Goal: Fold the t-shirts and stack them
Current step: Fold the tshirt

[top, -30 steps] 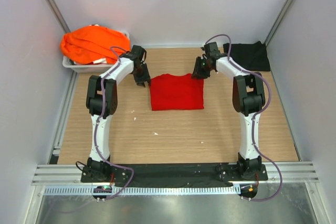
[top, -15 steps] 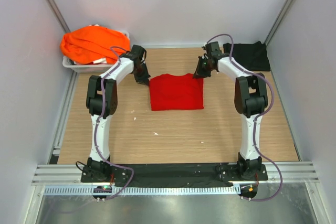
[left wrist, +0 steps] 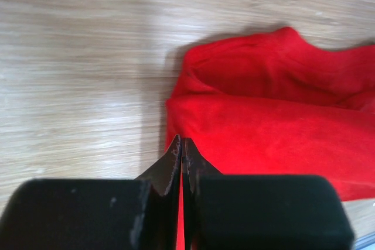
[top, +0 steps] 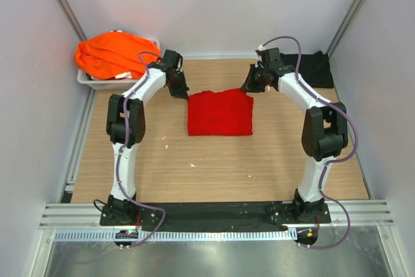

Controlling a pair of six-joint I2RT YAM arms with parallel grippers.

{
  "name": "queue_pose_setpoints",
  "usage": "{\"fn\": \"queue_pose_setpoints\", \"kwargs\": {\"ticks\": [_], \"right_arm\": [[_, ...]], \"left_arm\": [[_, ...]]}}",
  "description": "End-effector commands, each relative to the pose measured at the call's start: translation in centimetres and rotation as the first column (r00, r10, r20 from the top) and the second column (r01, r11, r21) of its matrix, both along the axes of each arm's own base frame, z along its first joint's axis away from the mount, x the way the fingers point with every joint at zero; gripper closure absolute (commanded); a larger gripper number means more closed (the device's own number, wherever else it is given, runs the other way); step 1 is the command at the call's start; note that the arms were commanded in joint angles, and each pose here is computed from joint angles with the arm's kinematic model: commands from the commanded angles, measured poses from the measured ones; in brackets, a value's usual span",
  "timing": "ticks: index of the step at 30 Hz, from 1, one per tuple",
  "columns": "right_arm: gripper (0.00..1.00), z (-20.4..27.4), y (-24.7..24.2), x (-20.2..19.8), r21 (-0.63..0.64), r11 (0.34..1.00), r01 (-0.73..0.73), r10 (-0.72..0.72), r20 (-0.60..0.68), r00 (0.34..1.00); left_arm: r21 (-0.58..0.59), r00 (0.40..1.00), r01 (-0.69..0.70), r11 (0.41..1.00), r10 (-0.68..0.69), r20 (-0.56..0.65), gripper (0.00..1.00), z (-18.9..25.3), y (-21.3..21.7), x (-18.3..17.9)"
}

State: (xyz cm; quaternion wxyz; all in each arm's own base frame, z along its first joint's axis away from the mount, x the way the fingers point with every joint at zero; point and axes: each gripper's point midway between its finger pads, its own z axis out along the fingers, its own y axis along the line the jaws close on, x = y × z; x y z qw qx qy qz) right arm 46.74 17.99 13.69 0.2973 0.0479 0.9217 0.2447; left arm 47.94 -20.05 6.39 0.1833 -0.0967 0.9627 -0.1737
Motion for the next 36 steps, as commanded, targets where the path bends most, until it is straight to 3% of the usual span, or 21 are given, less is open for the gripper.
{"fn": "queue_pose_setpoints", "kwargs": {"ticks": [1, 17, 19, 20, 23, 36], "right_arm": [[0.99, 1.4, -0.3, -0.1, -0.003, 1.0, 0.029, -0.028, 0.046, 0.999], [0.99, 0.6, -3.6, -0.8, -0.031, 0.99, 0.137, -0.135, 0.063, 0.989], [0.99, 0.4, -3.9, -0.8, -0.017, 0.99, 0.14, -0.139, 0.059, 0.989], [0.99, 0.4, -3.8, -0.8, -0.014, 0.991, 0.137, -0.136, 0.058, 0.989], [0.99, 0.4, -3.8, -0.6, -0.015, 0.992, 0.126, -0.125, 0.054, 0.991], [0.99, -0.1, -3.4, -0.8, -0.008, 0.995, 0.104, -0.103, 0.036, 0.994]], "left_arm": [[-0.057, 0.987, 0.071, 0.996, -0.062, 0.151, 1.0, 5.8, -2.1, 1.4], [-0.048, 0.97, 0.13, 0.99, -0.117, 0.215, 1.0, 7.8, -3.5, 2.1], [-0.023, 0.972, 0.114, 0.993, -0.107, 0.21, 0.84, 7.6, -2.9, 2.1], [-0.013, 0.974, 0.114, 0.993, -0.109, 0.199, 0.66, 7.2, -2.7, 1.8], [0.01, 0.976, 0.1, 0.995, -0.1, 0.194, 0.51, 6.4, -2.1, 1.4], [-0.067, 0.983, 0.12, 0.991, -0.109, 0.147, 0.55, 2.1, -3.7, 2.1]]}}
